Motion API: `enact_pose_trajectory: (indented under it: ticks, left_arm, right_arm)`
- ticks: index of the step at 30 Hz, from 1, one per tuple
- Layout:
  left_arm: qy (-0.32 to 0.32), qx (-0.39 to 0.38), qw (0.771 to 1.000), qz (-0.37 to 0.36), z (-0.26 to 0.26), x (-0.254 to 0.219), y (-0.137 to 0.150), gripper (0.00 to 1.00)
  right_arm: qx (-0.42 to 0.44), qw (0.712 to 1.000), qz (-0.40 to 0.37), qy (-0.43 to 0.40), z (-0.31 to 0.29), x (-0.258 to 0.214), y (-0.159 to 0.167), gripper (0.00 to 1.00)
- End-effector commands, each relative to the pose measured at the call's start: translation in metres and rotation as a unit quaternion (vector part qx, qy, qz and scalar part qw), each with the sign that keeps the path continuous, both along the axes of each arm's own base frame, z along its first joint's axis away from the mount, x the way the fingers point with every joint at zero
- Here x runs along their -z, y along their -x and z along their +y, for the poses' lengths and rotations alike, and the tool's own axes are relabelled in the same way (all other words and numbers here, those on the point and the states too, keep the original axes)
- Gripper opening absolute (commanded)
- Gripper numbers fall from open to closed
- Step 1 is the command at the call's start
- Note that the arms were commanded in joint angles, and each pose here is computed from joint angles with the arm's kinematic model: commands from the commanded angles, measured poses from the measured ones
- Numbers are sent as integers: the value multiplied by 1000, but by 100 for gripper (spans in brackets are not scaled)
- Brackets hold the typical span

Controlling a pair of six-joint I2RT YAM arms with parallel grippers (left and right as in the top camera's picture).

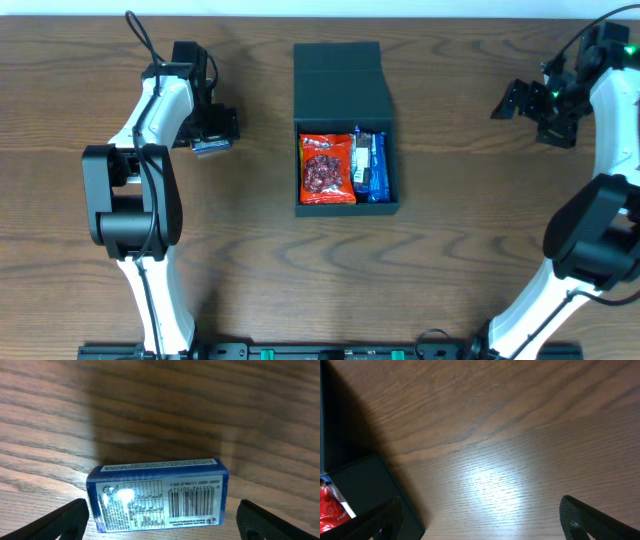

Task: Pack container
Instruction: 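Grasp the small blue box with the left gripper and lift it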

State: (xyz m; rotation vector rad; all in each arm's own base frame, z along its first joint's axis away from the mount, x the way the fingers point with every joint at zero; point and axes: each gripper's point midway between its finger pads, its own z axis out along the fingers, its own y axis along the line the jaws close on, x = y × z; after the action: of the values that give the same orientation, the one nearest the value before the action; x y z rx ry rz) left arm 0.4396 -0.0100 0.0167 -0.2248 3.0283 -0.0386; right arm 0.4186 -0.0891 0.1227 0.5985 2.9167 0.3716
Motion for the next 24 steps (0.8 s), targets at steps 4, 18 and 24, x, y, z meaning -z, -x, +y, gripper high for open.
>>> enact_pose_trajectory:
  ticks: [4,18,24]
  left_arm:
    - [-14,4,1000,2,6,6,0,95]
    - [-10,-27,1000,-3,6,14,0,95]
    - [-10,-29,1000,0,6,17,3,95]
  right_arm:
    - [-3,1000,-7,3,2,-3,-4,99]
    - [-3,1000,-7,3,2,-3,-4,99]
    - [-3,1000,-7,3,2,-3,-4,99]
